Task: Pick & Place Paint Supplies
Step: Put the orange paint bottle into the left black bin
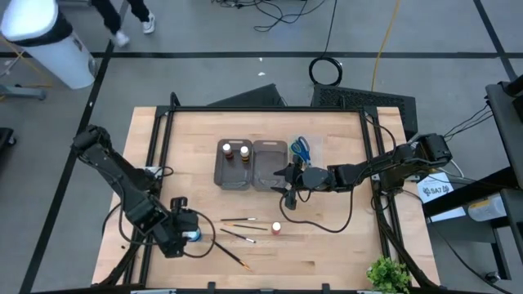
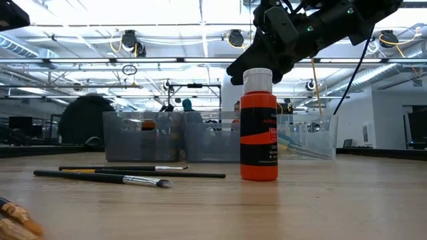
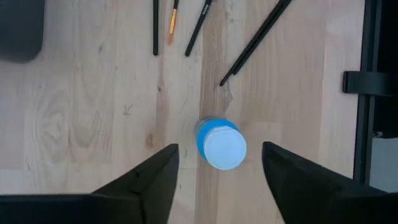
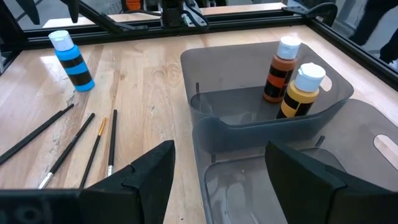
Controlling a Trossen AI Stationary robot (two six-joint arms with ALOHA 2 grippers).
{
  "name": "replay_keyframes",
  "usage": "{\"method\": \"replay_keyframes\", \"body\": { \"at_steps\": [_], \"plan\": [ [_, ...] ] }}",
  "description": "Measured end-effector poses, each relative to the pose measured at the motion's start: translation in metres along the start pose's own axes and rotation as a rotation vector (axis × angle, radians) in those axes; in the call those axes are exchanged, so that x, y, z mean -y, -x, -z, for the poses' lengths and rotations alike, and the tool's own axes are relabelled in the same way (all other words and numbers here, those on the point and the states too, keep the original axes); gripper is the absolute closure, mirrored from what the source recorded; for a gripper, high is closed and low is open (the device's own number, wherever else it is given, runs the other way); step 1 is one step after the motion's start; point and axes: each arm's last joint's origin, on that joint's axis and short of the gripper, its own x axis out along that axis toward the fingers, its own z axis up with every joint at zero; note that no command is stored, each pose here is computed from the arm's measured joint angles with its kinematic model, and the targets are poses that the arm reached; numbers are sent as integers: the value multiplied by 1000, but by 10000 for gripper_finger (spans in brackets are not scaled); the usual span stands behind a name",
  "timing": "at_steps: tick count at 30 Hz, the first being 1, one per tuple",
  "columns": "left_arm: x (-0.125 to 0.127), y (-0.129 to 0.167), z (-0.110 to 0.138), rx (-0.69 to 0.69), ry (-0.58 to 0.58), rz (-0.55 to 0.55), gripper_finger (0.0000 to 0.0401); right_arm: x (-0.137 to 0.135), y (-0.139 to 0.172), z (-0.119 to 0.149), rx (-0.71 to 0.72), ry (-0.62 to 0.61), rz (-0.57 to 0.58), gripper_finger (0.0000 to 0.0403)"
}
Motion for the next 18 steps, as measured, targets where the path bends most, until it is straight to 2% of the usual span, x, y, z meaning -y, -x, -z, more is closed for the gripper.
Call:
{"method": "replay_keyframes", "body": {
  "at_steps": [5, 10, 13, 18],
  "plan": [
    [3, 1, 3, -1, -16, 5, 127, 0, 0, 0, 0, 0, 0, 165],
    [2, 1, 2, 19, -20, -10, 126, 0, 0, 0, -2, 0, -13, 165],
    [3, 1, 1, 30, -30, -1, 131, -3, 5, -4, -8, -3, -125, 165],
    [4, 1, 0, 63, -57, -9, 143, -18, 28, -20, 23, -27, -424, 165]
  ]
}}
